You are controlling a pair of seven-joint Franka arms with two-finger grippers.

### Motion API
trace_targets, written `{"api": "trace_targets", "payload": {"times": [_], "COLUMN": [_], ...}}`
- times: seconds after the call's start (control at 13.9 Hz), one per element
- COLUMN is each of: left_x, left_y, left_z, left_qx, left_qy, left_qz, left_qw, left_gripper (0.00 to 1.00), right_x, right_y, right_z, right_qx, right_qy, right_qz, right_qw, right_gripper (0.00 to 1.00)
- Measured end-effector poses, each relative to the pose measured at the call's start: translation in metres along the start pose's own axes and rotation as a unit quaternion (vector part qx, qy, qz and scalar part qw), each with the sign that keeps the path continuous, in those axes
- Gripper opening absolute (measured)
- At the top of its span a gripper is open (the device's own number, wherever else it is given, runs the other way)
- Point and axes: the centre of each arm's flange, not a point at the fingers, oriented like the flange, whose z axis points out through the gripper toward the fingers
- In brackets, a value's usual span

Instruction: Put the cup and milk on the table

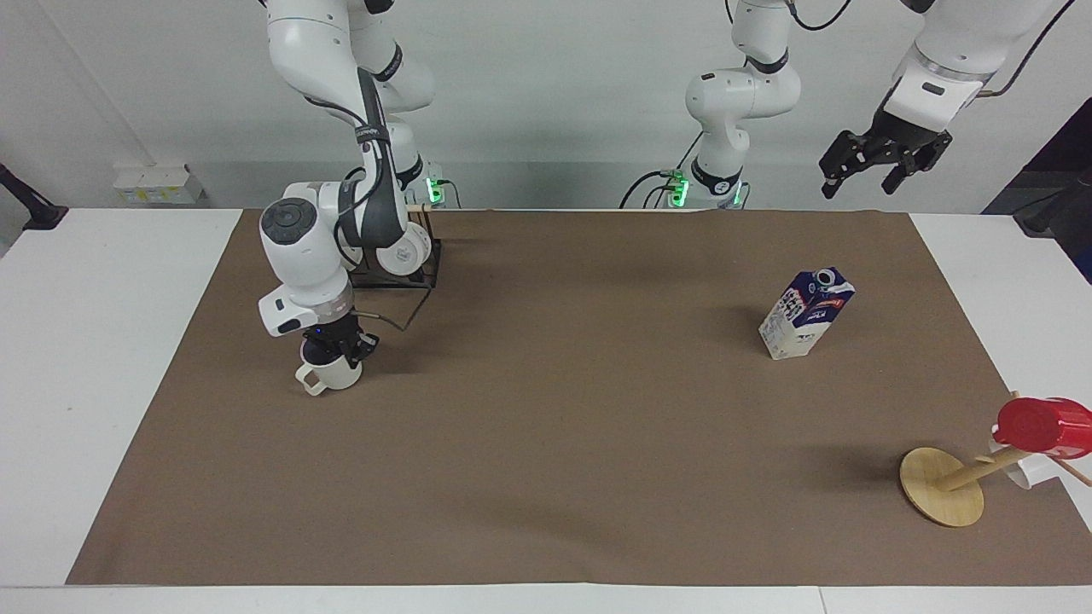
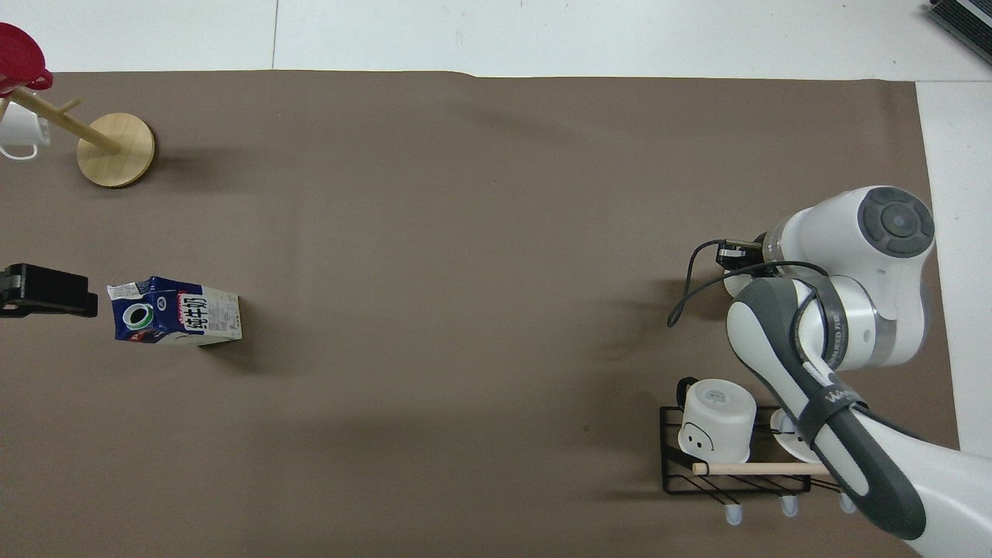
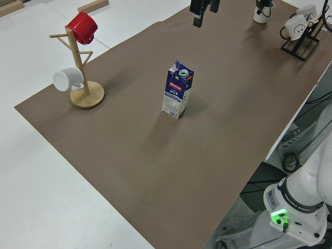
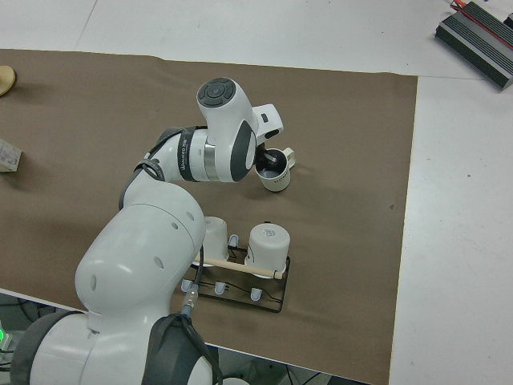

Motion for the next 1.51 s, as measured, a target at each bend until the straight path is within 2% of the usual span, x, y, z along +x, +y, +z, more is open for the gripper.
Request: {"api": "trace_targets", "payload": {"times": [0.29, 0.65, 1.08, 1.51], "left_x": [0.0, 0.001, 0.001, 0.001], "left_y": [0.0, -0.002, -0.003, -0.003], "left_z": [0.0, -0.001, -0.001, -0.001], "left_qx": [0.0, -0.001, -0.001, -0.001], "left_qy": [0.001, 0.003, 0.004, 0.004], "left_qz": [0.0, -0.002, -0.003, -0.003], "left_qw": [1.0, 1.0, 1.0, 1.0], "left_gripper": [1.0, 1.0, 1.0, 1.0], "right_x": [0.01, 0.024, 0.02, -0.001], "right_y": [0.002, -0.011, -0.01, 0.002], "right_z": [-0.01, -0.052, -0.137, -0.217], "right_qx": [0.013, 0.027, 0.028, 0.029], "right_qy": [-0.002, 0.007, -0.017, -0.037], "right_qz": [0.016, 0.015, 0.0, -0.006], "right_qw": [1.0, 0.999, 0.999, 0.999], "right_gripper": [0.04, 0.04, 0.04, 0.04]}}
